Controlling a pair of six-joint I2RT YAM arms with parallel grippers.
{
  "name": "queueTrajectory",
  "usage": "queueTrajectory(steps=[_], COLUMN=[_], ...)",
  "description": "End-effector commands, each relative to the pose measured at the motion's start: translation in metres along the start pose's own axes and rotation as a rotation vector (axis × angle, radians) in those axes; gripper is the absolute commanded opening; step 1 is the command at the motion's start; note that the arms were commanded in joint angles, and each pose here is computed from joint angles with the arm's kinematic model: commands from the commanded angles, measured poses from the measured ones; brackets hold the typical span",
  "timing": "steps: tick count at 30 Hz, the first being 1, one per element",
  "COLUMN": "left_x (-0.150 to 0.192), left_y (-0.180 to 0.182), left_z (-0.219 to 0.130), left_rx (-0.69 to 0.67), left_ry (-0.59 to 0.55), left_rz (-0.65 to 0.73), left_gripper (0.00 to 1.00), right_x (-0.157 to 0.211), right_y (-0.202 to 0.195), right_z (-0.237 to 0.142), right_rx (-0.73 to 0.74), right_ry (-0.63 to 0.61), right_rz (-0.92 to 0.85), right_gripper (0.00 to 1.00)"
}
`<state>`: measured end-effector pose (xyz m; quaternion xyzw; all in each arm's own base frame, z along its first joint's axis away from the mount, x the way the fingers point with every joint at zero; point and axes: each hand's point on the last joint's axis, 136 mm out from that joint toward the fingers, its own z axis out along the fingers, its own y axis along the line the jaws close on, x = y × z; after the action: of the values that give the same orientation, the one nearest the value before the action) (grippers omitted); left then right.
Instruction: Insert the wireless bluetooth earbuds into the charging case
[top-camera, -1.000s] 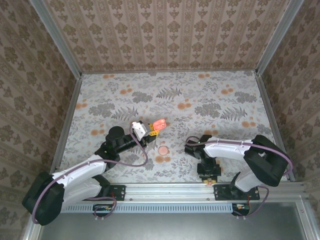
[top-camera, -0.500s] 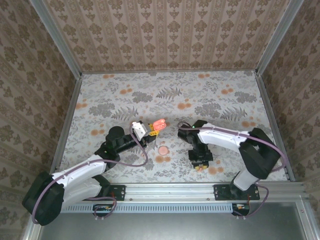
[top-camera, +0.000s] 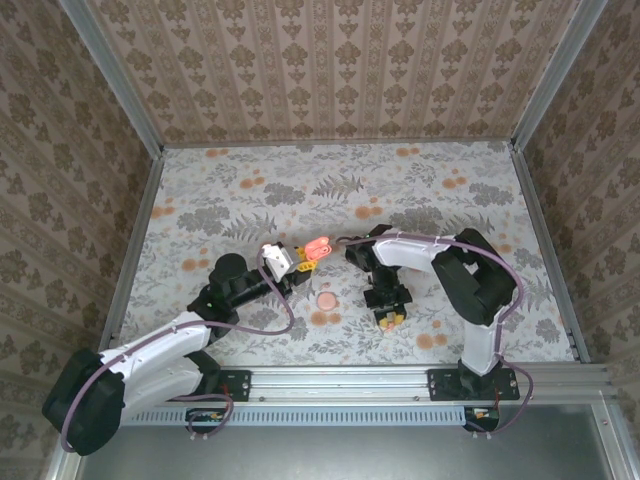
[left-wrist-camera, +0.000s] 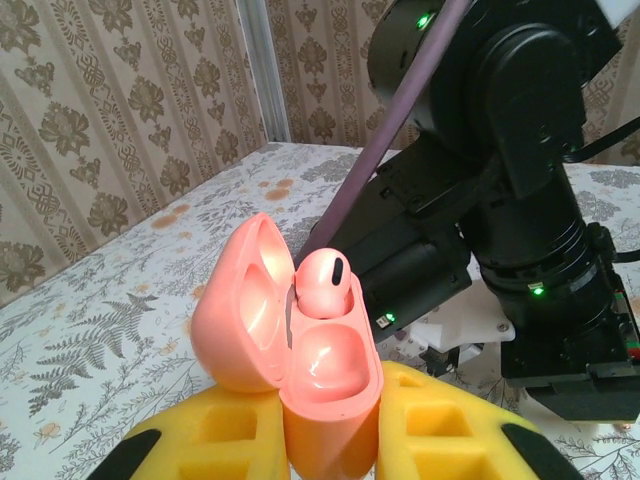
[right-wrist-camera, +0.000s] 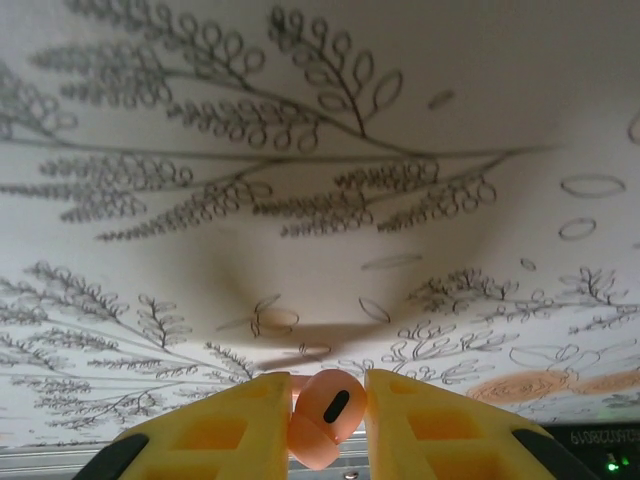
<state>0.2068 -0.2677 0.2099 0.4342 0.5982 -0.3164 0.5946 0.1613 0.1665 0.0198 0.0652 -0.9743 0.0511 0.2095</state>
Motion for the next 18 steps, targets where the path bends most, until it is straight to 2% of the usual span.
queueTrajectory(steps=[1,7,12,18], left_x=[-0.01,-0.011,-0.011,-0.01], left_y=[0.001,0.002,0.002,0.002], left_z=[-0.001,0.0,0.0,0.001], left_rx=[-0.007,-0.01,-0.012,-0.005], left_ry=[-0.017,-0.015,-0.014,-0.013], left_rz=[0.036,0.037,0.036,0.03], left_gripper=[0.19,0.19,0.19,0.19], right_x=[-0.009,-0.019,-0.008,0.004], right_y=[0.001,0.005,0.002,0.004], right_z=[-0.002,-0.018,-0.031,-0.02], right_rx=[0.0,-0.017,-0.078,-0.194], right_ry=[0.001,-0.067,-0.15,-0.175], right_rz=[-0.038,-0.034,0.065,0.204], right_gripper=[0.27,0.41,0.41,0.42])
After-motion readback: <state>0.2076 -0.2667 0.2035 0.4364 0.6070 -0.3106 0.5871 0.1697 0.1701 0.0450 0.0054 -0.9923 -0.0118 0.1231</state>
